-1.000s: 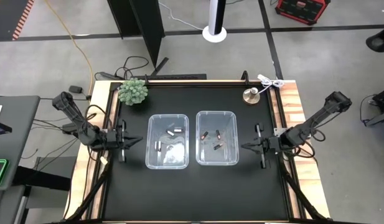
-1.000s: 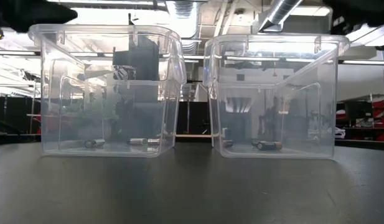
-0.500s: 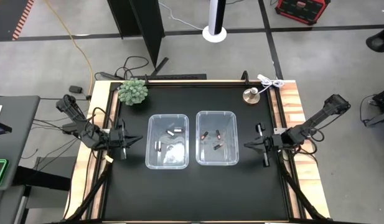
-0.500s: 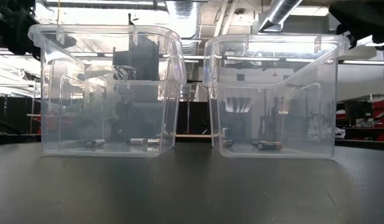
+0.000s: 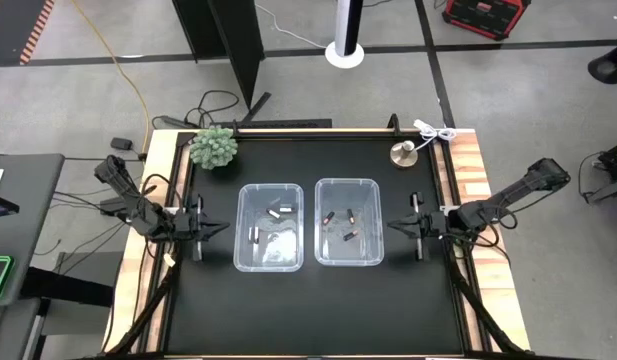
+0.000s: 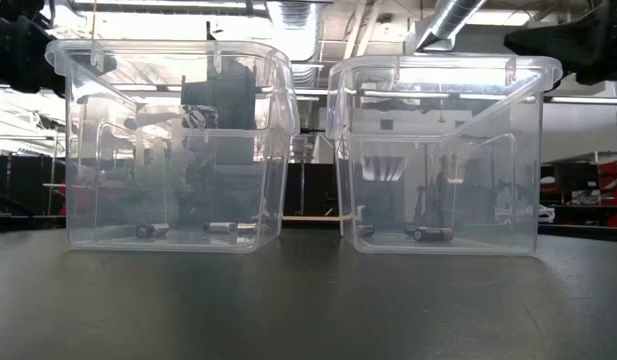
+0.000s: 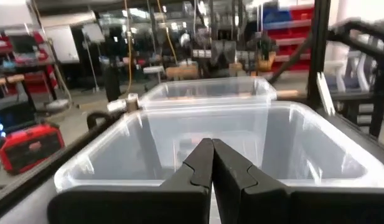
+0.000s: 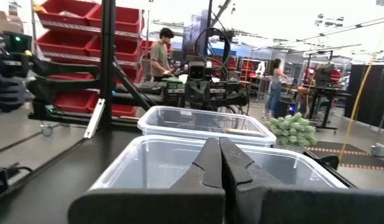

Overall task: Sort batteries
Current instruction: Return to Home Position

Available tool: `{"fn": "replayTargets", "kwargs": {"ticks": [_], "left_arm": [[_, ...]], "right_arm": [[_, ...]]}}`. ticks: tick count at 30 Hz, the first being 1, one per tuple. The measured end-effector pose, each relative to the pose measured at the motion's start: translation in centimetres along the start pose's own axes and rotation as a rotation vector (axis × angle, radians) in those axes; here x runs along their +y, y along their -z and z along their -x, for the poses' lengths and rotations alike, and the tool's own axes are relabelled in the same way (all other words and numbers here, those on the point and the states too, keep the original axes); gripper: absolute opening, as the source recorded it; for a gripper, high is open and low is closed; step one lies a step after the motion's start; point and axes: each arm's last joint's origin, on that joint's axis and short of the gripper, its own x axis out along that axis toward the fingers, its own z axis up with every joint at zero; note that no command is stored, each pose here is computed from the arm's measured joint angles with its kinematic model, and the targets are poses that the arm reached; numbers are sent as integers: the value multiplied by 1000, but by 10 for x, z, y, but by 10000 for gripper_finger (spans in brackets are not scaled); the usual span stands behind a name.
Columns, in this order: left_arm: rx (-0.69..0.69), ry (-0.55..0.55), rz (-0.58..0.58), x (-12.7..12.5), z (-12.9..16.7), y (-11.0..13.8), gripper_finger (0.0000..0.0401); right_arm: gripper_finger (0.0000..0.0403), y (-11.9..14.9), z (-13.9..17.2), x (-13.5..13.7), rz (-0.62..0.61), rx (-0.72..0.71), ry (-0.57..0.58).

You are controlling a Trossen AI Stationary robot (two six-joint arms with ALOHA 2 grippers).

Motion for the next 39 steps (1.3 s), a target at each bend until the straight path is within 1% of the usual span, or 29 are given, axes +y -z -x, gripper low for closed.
{"fn": "replayTargets", "kwargs": {"ticks": [3, 6, 10, 12, 17, 22, 28, 31, 35, 39], "left_arm": [[-24, -8, 10, 2, 2, 2, 0], [-15, -15, -34, 3, 1, 1, 0], [-18, -31, -46, 5, 0, -1, 0], [-17, -17, -45, 6, -1, 0, 0], [17, -38, -22, 8, -4, 5, 0], [28, -44, -23, 9, -5, 7, 0], [31, -43, -27, 9, -5, 7, 0], [32, -39, -29, 9, -5, 7, 0], [32, -33, -30, 9, -5, 8, 0], [32, -23, -31, 8, -5, 8, 0]], "right_arm": [[0, 0, -1, -3, 12, -3, -3], [0, 1, -3, -7, 20, -11, -11], [0, 2, -6, -17, 8, -22, -8], [0, 2, -7, -21, -1, -24, -19], [0, 7, -9, -30, -19, 14, -3], [0, 6, -8, -31, 0, 6, -12], [0, 1, 0, -32, 11, -36, -7], [0, 3, 5, -33, 2, -15, -12], [0, 1, 13, -34, -12, -36, -10], [0, 4, 16, -34, -17, -13, -13]]}}
